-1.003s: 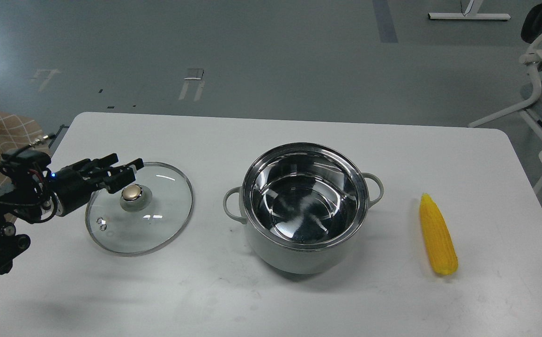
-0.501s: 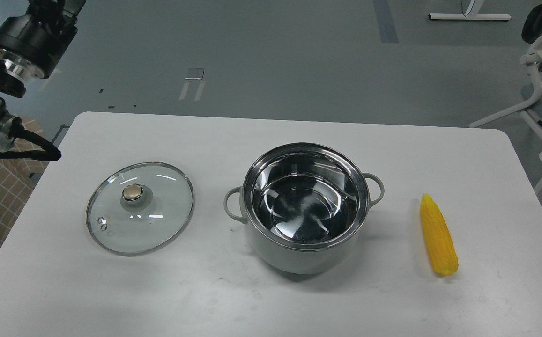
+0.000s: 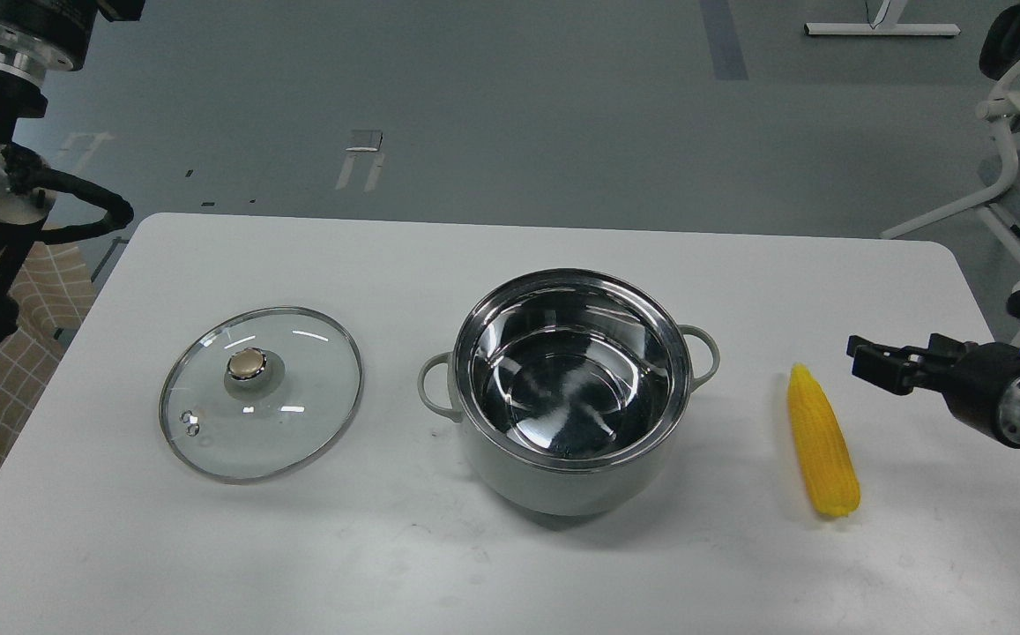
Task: Open pot and put corn in
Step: 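Reach the right gripper to the yellow corn and grasp it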
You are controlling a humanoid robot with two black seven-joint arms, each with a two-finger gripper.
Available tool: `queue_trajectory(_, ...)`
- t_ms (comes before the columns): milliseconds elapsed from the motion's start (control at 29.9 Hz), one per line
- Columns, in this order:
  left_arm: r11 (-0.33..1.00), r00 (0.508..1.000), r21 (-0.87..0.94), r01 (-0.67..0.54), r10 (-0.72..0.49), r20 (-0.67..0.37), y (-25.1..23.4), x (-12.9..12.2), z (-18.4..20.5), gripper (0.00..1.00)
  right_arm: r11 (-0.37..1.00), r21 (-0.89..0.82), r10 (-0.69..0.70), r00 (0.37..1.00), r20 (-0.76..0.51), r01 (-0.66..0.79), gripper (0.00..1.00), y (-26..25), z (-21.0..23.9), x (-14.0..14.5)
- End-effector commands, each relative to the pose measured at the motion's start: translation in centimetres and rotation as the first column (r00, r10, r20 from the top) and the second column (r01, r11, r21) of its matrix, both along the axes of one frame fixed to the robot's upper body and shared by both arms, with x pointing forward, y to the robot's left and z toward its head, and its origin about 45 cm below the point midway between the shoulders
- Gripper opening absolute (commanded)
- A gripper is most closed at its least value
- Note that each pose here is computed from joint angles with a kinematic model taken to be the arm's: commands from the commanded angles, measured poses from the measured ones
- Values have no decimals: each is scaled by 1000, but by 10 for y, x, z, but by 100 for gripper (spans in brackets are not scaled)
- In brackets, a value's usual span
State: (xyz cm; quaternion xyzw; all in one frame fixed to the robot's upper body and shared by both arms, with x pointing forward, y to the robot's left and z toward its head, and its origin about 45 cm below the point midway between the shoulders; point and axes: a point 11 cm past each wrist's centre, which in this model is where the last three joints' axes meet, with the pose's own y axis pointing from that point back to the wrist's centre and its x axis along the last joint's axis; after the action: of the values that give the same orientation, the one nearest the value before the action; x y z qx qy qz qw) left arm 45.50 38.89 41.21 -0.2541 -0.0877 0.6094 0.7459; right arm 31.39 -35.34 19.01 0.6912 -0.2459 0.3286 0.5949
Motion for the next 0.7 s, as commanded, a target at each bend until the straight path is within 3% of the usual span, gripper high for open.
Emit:
queue_trajectory(0,1000,1000,6,-1,1,-17,0,0,-6,97,999,-37,26,999,-45,-28,82,13,-28,-8)
queue_trajectory(100,1000,999,13,-1,1,-37,0,0,-13,98,999,-19,32,997,-71,-34,74,22,-39,-12)
queue_trajectory(334,1000,999,0,14,-14,-52,-8,1,-24,98,1000,2,-2,993,-118,2,70,29,-61,-23)
queue_trajectory(501,1000,999,-1,14,-14,-51,-8,1,-23,98,1000,-14,-27,991,-130,25,45,25,-68,-24)
queue_trajectory(602,1000,998,-2,11,-11,-54,-7,1,-24,98,999,-18,-41,989,-139,39,44,22,-72,-24)
queue_trajectory(669,1000,999,-3,11,-11,-51,-8,1,-22,98,999,-16,-39,990,-137,38,37,23,-71,-24)
